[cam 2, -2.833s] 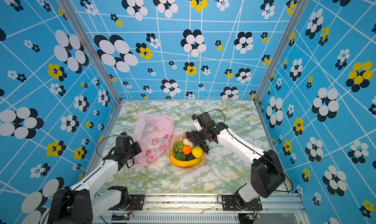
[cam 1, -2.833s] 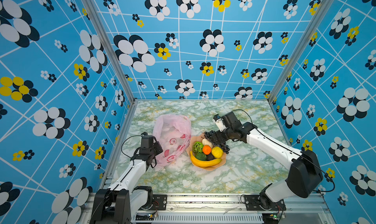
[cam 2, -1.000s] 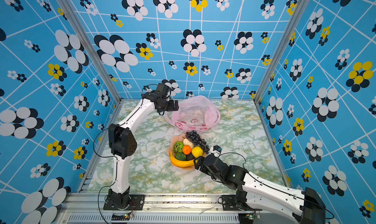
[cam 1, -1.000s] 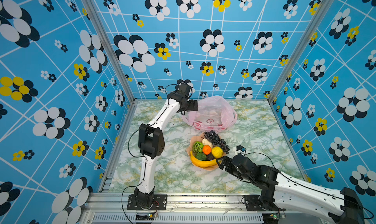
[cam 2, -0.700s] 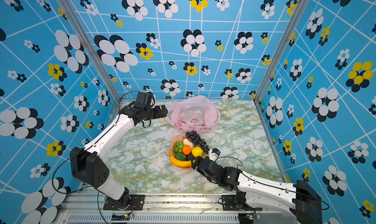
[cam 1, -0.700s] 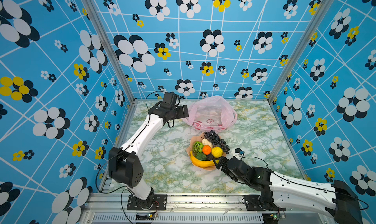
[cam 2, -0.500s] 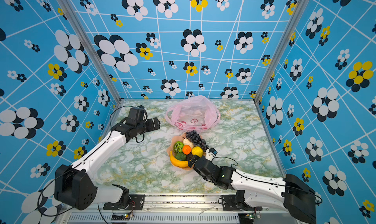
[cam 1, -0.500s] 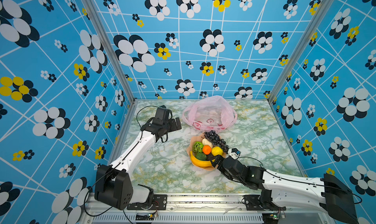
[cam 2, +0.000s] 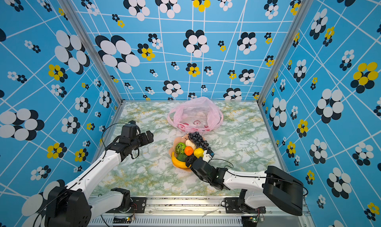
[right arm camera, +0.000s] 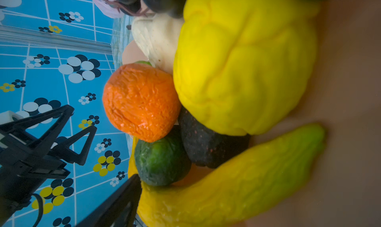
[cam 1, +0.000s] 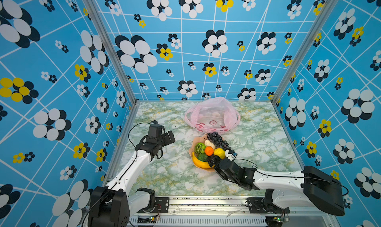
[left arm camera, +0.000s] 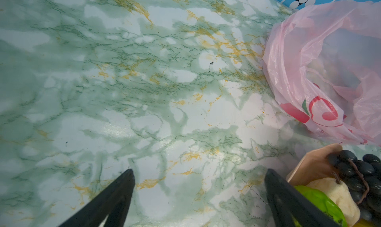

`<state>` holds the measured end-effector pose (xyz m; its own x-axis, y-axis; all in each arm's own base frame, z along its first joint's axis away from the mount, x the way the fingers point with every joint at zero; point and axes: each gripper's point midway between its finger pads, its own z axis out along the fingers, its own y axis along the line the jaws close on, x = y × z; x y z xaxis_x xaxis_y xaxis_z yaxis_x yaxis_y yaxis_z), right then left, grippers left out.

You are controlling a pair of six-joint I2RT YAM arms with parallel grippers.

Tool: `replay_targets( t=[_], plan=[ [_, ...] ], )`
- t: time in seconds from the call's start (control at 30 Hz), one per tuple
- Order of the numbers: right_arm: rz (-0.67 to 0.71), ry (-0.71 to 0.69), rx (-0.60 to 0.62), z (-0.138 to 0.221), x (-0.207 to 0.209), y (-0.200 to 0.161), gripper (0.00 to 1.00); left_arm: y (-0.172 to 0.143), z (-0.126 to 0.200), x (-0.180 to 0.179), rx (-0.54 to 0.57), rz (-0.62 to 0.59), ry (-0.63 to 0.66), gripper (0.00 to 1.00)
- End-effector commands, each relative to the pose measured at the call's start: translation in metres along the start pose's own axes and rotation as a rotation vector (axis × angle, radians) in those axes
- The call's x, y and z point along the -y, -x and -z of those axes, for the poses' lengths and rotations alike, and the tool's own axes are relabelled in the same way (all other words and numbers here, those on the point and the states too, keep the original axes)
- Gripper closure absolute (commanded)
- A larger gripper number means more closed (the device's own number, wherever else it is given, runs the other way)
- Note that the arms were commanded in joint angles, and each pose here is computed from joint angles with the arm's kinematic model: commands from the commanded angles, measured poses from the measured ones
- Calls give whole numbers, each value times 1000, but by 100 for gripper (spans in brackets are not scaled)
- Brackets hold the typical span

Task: Take fruits out of the plastic bag
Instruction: Move the plate to the center of the table.

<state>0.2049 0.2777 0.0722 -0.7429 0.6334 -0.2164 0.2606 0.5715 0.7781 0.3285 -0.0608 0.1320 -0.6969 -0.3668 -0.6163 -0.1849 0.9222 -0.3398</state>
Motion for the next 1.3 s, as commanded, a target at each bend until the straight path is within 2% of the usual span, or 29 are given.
replay_targets(
  t=[0.0, 0.43, 0.73, 1.13, 1.27],
  plan=[
    [-17, 59, 5, -6, -14, 6, 7, 4, -2, -3, 24, -2, 2, 1],
    [-7, 119, -15, -29, -42, 24, 7, -1, -5, -13, 22, 3, 28, 1],
    [12, 71, -18, -29, -30, 29, 3, -5, -4, -20, 29, 8, 51, 1],
    [91, 57, -106, -4, -17, 17, 1, 3, -5, -25, 59, 20, 88, 1],
    [112, 22, -138, 16, 8, 12, 1, 10, -11, -28, 66, 23, 121, 1]
  ],
)
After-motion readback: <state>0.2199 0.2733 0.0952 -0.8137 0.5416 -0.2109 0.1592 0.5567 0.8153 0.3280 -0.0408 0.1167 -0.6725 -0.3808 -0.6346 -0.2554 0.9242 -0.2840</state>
